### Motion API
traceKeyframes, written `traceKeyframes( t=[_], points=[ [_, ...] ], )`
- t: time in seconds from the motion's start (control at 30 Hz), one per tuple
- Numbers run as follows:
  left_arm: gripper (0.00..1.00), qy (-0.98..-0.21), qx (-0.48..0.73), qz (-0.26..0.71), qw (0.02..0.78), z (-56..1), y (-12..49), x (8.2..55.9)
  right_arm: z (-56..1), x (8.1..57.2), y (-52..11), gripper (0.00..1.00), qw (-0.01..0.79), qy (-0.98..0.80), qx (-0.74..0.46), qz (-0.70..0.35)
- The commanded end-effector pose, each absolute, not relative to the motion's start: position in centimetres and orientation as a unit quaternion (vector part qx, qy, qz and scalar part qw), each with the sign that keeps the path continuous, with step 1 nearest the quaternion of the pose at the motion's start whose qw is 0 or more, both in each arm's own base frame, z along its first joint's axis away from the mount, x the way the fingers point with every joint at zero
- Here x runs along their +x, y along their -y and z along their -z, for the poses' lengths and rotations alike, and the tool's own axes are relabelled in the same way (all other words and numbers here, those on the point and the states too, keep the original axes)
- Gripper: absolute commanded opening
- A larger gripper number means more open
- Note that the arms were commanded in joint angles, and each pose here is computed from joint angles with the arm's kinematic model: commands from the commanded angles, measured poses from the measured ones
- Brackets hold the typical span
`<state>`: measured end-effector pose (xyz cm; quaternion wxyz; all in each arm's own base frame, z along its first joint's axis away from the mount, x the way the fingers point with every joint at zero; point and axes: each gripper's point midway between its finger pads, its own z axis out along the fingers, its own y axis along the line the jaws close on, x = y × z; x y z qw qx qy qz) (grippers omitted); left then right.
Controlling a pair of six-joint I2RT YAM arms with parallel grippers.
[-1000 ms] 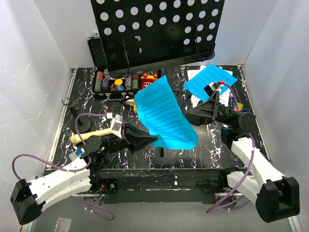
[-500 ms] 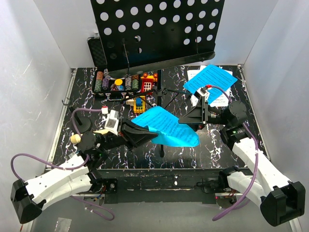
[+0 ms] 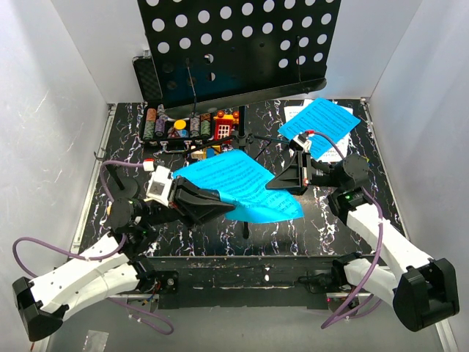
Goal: Pack up the instrument practice props
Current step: Adjust the sheet music, then place the sheet music at the center of the board.
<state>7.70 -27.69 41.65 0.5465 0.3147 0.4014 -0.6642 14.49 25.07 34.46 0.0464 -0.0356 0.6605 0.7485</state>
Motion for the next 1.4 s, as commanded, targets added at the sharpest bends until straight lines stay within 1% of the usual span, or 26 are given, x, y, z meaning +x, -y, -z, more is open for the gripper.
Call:
traceKeyframes(
  t=[0.0, 0.13, 0.17, 0.2, 0.23, 0.33, 0.4, 0.47, 0.5, 0.53, 0.6, 0.7, 0.77, 0.87, 0.97, 1.1, 1.17, 1.23, 1.27, 1.37],
  points=[
    [0.0, -0.408, 0.318, 0.659, 0.545, -41.4, 27.0, 7.2, -36.0, 13.4, -24.8, 0.01, 0.063, -0.644, -0.075, -0.759],
    [0.0, -0.426, 0.309, 0.648, 0.551, -40.8, 26.5, 7.5, -36.1, 13.1, -24.7, 0.01, 0.065, -0.649, -0.088, -0.753],
    [0.03, -0.433, 0.306, 0.644, 0.551, -40.6, 26.4, 7.6, -36.1, 13.1, -24.7, 0.01, 0.066, -0.649, -0.09, -0.752],
    [0.15, -0.437, 0.307, 0.64, 0.552, -40.4, 26.4, 7.7, -36.3, 13.0, -24.7, 0.01, 0.067, -0.65, -0.098, -0.751],
    [0.31, -0.441, 0.306, 0.639, 0.55, -40.1, 26.4, 7.7, -36.4, 13.0, -24.6, 0.01, 0.072, -0.65, -0.101, -0.75],
    [0.58, -0.448, 0.299, 0.637, 0.552, -39.7, 26.1, 7.8, -36.8, 13.1, -24.4, 0.01, 0.094, -0.657, -0.105, -0.741],
    [0.71, -0.457, 0.288, 0.633, 0.554, -39.3, 25.8, 8.1, -37.1, 13.2, -24.3, 0.01, 0.104, -0.666, -0.106, -0.731],
    [0.8, -0.464, 0.279, 0.626, 0.56, -38.8, 25.4, 8.3, -37.4, 13.3, -24.0, 0.01, 0.119, -0.671, -0.115, -0.723],
    [0.88, -0.464, 0.275, 0.624, 0.566, -38.8, 25.1, 8.4, -37.5, 13.5, -23.9, 0.01, 0.133, -0.675, -0.118, -0.716],
    [0.91, -0.469, 0.265, 0.618, 0.573, -38.7, 24.8, 8.7, -37.1, 13.7, -23.8, 0.01, 0.129, -0.69, -0.105, -0.704],
    [0.94, -0.475, 0.248, 0.604, 0.59, -38.6, 23.9, 9.1, -36.3, 14.6, -23.2, 0.01, 0.178, -0.729, -0.102, -0.654],
    [0.98, -0.49, 0.205, 0.577, 0.62, -38.5, 22.1, 10.3, -34.9, 17.2, -20.6, 0.01, 0.279, -0.812, -0.068, -0.508],
    [0.98, -0.489, 0.17, 0.565, 0.642, -38.9, 20.5, 10.8, -34.8, 18.7, -18.3, 0.01, 0.338, -0.837, -0.046, -0.428],
    [0.98, -0.496, 0.126, 0.55, 0.659, -38.9, 18.9, 11.7, -34.0, 20.0, -15.9, 0.01, 0.378, -0.854, -0.012, -0.358],
    [0.98, -0.503, 0.115, 0.545, 0.66, -38.7, 18.6, 12.0, -32.1, 21.0, -14.7, 0.01, 0.382, -0.868, 0.015, -0.317],
    [0.98, -0.525, 0.103, 0.538, 0.652, -38.2, 19.1, 13.0, -28.0, 23.1, -12.8, 0.01, 0.379, -0.883, 0.072, -0.268],
    [0.98, -0.536, 0.103, 0.538, 0.642, -37.6, 19.8, 13.4, -27.2, 24.8, -12.1, 0.01, 0.395, -0.873, 0.103, -0.267],
    [0.98, -0.544, 0.104, 0.541, 0.633, -37.0, 20.5, 13.7, -26.6, 26.2, -11.8, 0.01, 0.407, -0.858, 0.124, -0.287],
    [0.98, -0.547, 0.105, 0.542, 0.63, -36.8, 20.9, 13.9, -27.1, 27.1, -11.4, 0.01, 0.424, -0.845, 0.139, -0.295],
    [0.98, -0.547, 0.115, 0.553, 0.618, -36.2, 21.8, 13.8, -27.5, 29.5, -10.3, 0.01, 0.433, -0.834, 0.177, -0.293]
  ],
)
